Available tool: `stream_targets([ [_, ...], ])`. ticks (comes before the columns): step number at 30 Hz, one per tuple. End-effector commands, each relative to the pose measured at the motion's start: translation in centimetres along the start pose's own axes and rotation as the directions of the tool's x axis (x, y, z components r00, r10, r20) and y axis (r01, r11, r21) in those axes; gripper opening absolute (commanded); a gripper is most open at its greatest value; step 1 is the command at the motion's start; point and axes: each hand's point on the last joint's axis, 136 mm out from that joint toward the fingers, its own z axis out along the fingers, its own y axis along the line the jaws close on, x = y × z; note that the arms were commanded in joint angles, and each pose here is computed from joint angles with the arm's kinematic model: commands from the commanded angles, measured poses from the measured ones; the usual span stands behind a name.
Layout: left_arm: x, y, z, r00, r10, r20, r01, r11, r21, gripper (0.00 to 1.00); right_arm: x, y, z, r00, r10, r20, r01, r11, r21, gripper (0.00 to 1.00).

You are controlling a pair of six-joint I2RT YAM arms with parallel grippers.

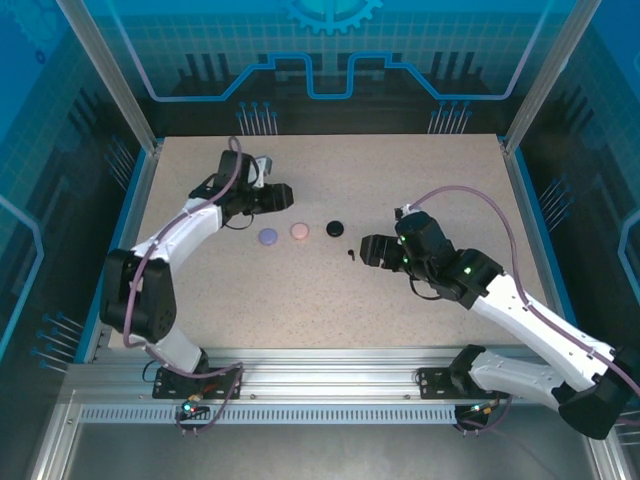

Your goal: Insert wireless bluetooth earbuds into charging case

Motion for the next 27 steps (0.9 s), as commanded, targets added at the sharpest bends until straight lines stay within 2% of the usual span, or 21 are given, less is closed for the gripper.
stream_targets([
  [1,-0.9,0.3,-2.3,0.999,0.011,0.049,-0.009,0.999,-0.036,0.72,-1.0,-0.1,-0.1,0.997,-0.073,0.011,0.072,0.996,0.049,0.81],
  [2,-1.2,0.2,-2.8,0.998,0.006,0.070,-0.003,0.999,-0.036,0.76,-1.1,0.0,0.1,0.997,-0.082,0.006,0.082,0.995,0.055,0.81],
  [3,-1.5,0.2,-3.4,0.996,-0.007,0.094,0.010,0.999,-0.037,0.92,-1.3,0.0,0.3,0.996,-0.091,0.004,0.091,0.994,0.064,0.81],
  [4,-1.8,0.2,-3.8,0.993,-0.024,0.115,0.028,0.999,-0.036,0.99,-1.4,0.1,0.5,0.995,-0.098,-0.002,0.098,0.993,0.071,0.81],
  [8,-2.9,-0.2,-5.5,0.981,-0.074,0.178,0.080,0.996,-0.025,0.99,-2.2,0.6,1.4,0.990,-0.142,-0.018,0.143,0.986,0.088,0.81],
  [14,-4.8,-0.3,-9.1,0.951,-0.056,0.305,0.083,0.994,-0.074,0.99,-3.5,1.4,3.3,0.966,-0.252,-0.056,0.256,0.962,0.090,0.83],
  [19,-5.6,-0.1,-13.2,0.864,-0.090,0.495,0.136,0.989,-0.057,0.99,-4.7,2.2,5.6,0.944,-0.319,-0.085,0.323,0.946,0.038,0.87],
  [23,-5.5,0.6,-15.9,0.771,-0.128,0.624,0.182,0.983,-0.024,0.99,-5.2,3.4,7.9,0.925,-0.366,-0.101,0.365,0.931,-0.031,0.88],
  [25,-5.4,0.7,-16.8,0.751,-0.126,0.648,0.188,0.982,-0.028,0.99,-5.2,3.9,9.4,0.909,-0.399,-0.120,0.396,0.917,-0.049,0.88],
  [27,-5.4,0.1,-17.4,0.757,-0.086,0.648,0.139,0.990,-0.030,0.99,-5.1,4.0,11.2,0.888,-0.432,-0.156,0.430,0.902,-0.048,0.88],
])
